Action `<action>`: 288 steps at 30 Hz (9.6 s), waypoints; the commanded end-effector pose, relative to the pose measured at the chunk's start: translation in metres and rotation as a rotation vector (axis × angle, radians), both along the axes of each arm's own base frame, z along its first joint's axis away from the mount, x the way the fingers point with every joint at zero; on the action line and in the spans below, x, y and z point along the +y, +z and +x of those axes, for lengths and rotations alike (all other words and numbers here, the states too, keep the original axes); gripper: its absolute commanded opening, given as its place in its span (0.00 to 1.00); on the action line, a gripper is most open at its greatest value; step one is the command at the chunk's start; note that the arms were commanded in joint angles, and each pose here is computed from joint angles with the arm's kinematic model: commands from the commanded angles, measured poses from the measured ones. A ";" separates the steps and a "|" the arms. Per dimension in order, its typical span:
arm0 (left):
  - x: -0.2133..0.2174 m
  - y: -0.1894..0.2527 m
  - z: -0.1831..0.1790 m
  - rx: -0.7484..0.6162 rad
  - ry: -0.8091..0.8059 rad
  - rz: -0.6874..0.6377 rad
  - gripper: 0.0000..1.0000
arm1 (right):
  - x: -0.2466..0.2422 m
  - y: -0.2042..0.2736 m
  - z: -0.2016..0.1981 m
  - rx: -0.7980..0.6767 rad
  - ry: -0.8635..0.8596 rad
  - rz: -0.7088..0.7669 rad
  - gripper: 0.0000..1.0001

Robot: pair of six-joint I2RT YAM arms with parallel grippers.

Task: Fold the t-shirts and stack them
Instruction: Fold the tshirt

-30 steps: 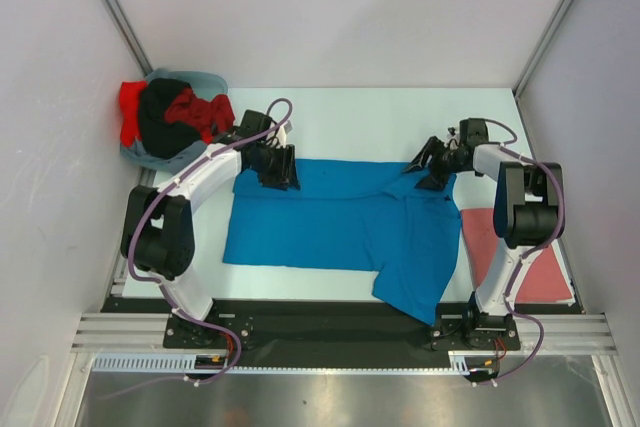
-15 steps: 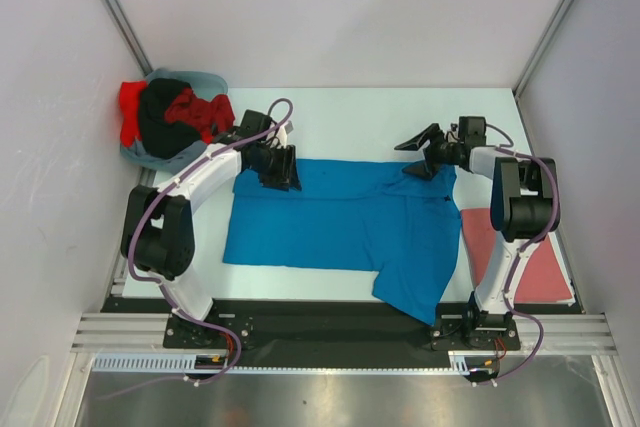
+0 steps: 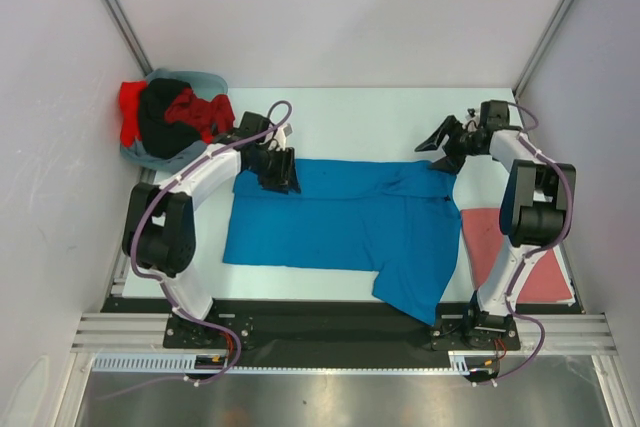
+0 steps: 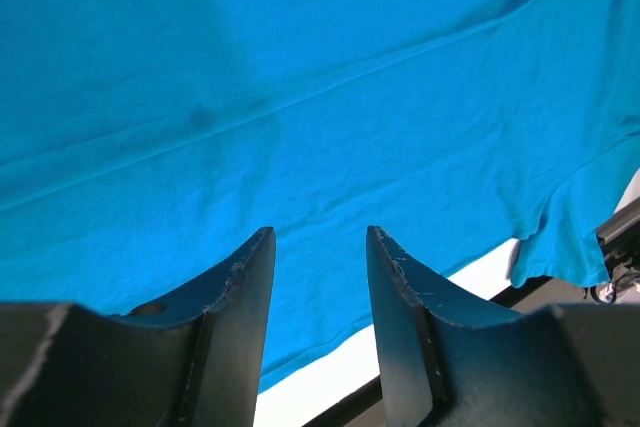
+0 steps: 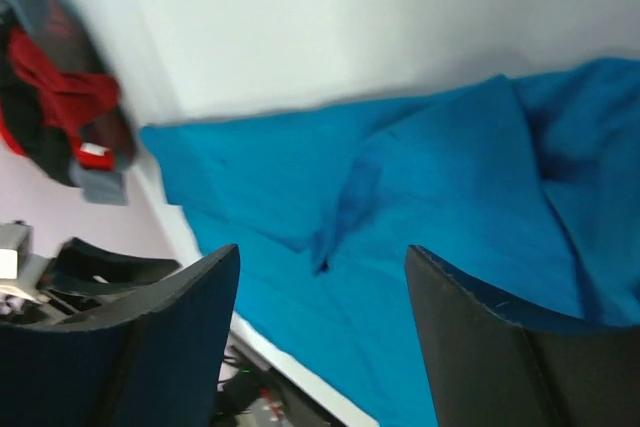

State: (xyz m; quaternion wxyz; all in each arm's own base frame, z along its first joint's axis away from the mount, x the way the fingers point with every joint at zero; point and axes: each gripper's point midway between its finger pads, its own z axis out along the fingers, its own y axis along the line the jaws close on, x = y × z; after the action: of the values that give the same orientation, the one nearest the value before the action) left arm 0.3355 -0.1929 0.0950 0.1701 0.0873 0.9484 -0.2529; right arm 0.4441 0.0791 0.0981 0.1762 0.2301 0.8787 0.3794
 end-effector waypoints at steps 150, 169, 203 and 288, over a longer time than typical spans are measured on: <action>-0.215 -0.056 0.036 0.151 -0.062 -0.291 0.18 | -0.068 -0.059 -0.096 0.178 0.058 -0.396 0.00; -0.209 -0.045 0.010 0.171 -0.148 -0.335 0.34 | -0.086 -0.066 -0.100 0.260 0.030 -0.464 0.00; 0.037 -0.046 0.065 0.108 0.152 -0.078 0.41 | -0.088 -0.046 0.021 0.116 -0.027 -0.460 0.43; 0.147 -0.097 0.140 0.109 0.542 0.226 0.38 | 0.047 -0.115 0.046 0.069 0.032 -0.558 0.00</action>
State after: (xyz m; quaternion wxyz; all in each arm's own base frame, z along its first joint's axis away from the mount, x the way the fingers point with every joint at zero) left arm 0.4629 -0.0751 0.0206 0.1616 -0.1467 0.9663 -0.1363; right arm 0.4880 0.1198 0.0204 0.2184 0.1638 0.9532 0.1299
